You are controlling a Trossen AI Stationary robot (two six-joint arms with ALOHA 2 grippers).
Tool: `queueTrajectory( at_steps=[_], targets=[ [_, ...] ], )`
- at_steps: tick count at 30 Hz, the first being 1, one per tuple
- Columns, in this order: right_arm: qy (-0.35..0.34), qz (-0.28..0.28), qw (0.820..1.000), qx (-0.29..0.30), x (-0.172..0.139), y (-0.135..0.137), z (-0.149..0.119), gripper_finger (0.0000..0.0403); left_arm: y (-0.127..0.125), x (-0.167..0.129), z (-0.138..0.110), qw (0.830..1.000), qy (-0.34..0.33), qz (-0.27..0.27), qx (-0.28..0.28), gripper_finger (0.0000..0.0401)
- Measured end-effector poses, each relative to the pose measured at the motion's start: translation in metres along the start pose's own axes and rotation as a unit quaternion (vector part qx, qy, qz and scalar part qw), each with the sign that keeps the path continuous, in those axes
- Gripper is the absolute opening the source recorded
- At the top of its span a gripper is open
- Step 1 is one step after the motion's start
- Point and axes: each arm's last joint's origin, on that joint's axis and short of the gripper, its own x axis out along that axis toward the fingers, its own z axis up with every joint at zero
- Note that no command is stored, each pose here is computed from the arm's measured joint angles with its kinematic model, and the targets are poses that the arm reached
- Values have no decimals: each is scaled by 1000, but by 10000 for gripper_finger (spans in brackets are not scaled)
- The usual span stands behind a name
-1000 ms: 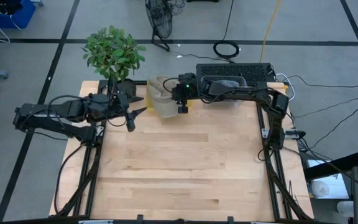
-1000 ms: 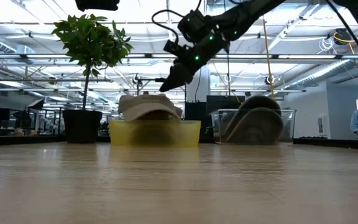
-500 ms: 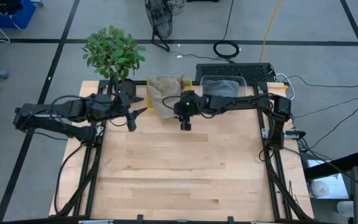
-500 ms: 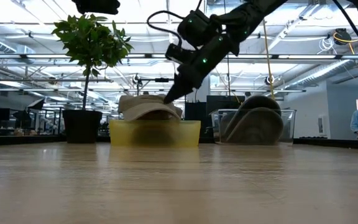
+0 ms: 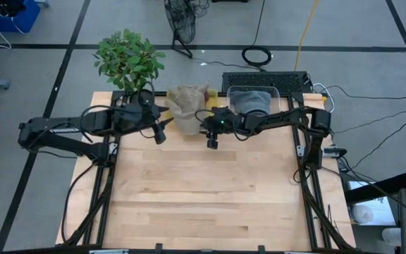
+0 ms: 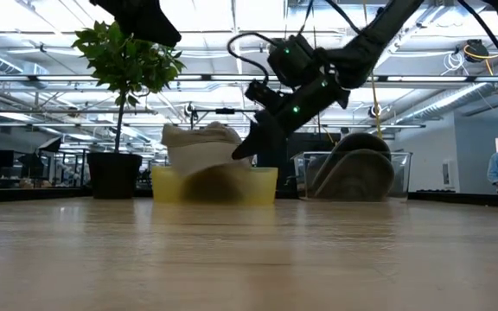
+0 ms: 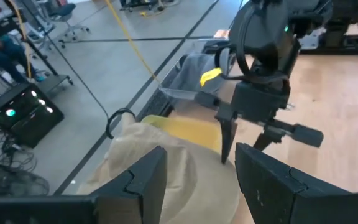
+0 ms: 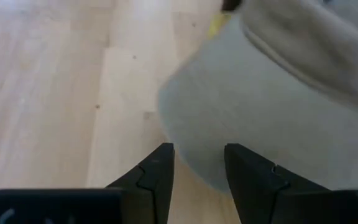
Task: Pick & Place hat
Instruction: Put the brown cap into the yellow bin
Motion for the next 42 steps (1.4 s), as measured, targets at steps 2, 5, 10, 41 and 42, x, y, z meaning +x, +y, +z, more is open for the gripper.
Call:
queueTrajectory(
  at_steps=[2, 5, 10, 41, 42],
  targets=[
    [-2, -7, 1000, 10, 0, -4, -7, 128, 2, 1, -1, 1000, 3, 5, -1, 191],
    [-6, -14, 999, 27, -1, -8, -12, 128, 5, 2, -1, 1000, 4, 11, -4, 191],
    [-9, -15, 999, 31, -2, -8, -11, 128, 8, 3, -3, 1000, 13, 17, -6, 191],
    [-175, 1, 957, 233, -89, 9, -29, 128, -21, 39, -39, 988, 115, -68, -81, 191],
    [-179, -2, 957, 230, -93, 9, -30, 128, -26, 45, -41, 989, 109, -69, -72, 191]
  ],
)
